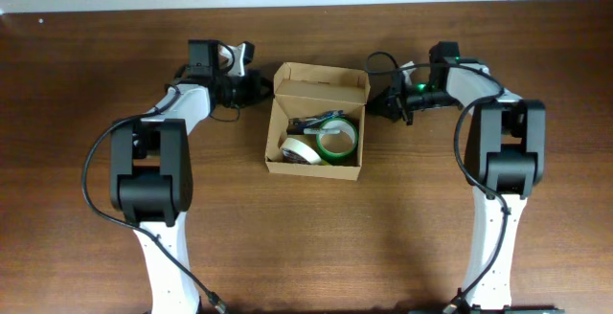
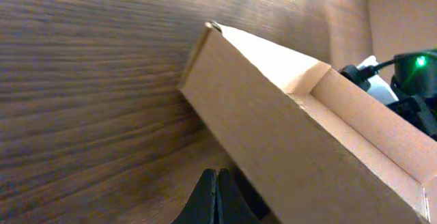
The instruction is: Pack container
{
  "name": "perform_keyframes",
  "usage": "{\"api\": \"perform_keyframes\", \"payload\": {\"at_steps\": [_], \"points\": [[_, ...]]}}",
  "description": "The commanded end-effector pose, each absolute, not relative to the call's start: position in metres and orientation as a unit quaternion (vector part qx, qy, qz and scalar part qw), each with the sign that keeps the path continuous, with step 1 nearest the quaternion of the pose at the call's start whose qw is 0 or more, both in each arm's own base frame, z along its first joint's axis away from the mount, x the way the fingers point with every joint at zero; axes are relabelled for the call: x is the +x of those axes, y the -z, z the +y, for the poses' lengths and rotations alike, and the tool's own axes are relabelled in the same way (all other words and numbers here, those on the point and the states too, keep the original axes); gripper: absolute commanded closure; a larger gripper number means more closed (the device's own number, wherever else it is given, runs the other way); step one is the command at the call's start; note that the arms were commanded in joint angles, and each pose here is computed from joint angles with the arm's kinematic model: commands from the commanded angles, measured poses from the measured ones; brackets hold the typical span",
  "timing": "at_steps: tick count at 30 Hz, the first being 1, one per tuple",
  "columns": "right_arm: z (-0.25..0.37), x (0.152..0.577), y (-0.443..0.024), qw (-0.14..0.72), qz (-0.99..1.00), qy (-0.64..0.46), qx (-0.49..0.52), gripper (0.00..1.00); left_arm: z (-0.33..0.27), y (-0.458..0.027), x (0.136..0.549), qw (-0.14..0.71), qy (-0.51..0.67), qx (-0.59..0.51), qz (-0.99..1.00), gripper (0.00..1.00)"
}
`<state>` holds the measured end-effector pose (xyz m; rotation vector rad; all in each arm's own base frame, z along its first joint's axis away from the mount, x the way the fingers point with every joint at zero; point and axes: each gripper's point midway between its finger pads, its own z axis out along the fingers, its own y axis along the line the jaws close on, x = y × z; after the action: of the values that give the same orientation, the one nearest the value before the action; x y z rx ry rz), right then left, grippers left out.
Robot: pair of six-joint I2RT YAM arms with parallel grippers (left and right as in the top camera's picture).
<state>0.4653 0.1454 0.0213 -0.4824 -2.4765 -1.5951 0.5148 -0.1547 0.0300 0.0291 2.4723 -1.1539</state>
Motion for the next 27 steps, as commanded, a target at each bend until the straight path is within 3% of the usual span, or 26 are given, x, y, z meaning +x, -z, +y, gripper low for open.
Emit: {"api": "perform_keyframes", "payload": {"at_steps": [1, 18, 27], "points": [[0.161, 0.459, -0.011, 0.101, -0.819, 0.542, -0.158, 0.96, -0.164, -0.03, 0.512, 0.198, 0.424, 0.018, 0.884, 0.98], [0.175, 0.468, -0.023, 0.051, -0.811, 0.577, -0.084, 0.94, -0.166, -0.032, 0.513, 0.204, 0.427, 0.025, 0.88, 0.98], [0.18, 0.465, -0.042, 0.047, -0.781, 0.62, -0.06, 0.94, -0.179, -0.056, 0.516, 0.227, 0.479, 0.067, 0.846, 0.98]]}}
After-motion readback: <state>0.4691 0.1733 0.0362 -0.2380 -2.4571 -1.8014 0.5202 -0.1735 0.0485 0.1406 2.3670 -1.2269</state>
